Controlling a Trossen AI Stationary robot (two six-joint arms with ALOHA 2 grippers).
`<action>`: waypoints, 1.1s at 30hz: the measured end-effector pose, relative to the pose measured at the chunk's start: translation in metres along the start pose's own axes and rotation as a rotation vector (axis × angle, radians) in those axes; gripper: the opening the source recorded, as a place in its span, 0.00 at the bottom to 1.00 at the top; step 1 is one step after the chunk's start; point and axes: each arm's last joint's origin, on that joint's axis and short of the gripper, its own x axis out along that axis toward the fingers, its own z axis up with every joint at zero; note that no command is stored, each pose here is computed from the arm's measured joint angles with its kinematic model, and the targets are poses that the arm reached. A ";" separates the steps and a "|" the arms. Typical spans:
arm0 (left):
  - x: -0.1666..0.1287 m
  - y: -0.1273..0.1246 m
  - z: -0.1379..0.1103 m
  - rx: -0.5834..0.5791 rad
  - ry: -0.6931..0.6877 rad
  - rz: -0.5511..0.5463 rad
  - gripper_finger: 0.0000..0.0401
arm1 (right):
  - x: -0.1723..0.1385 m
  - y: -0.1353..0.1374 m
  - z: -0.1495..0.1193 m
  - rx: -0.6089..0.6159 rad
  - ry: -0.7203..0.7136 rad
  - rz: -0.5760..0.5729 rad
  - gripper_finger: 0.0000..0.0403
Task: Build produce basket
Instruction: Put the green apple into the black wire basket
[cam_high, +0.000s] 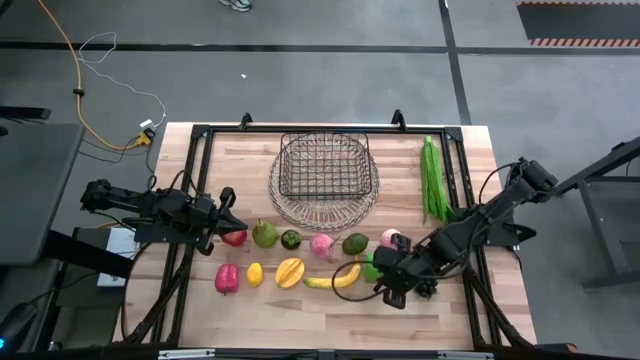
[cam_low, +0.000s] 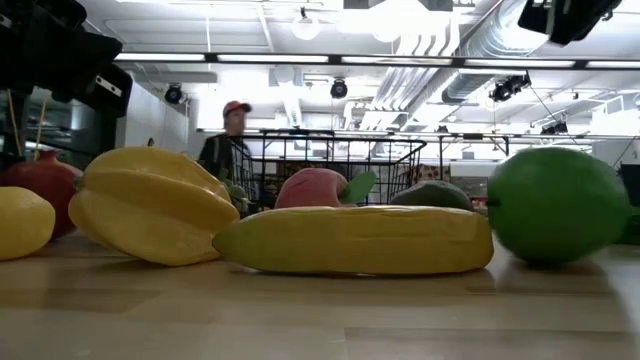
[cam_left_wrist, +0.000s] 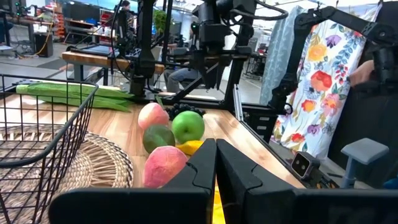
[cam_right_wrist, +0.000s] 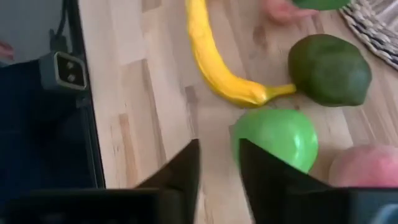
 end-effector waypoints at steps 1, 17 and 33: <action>0.000 0.000 0.000 0.000 0.000 0.000 0.00 | 0.000 -0.002 0.002 0.020 0.000 -0.007 0.34; 0.000 0.000 0.000 0.000 0.000 0.000 0.00 | 0.003 -0.025 0.004 0.068 0.184 -0.049 0.95; 0.000 0.000 0.000 0.000 0.000 0.000 0.00 | 0.040 -0.014 -0.006 0.056 0.185 -0.199 0.96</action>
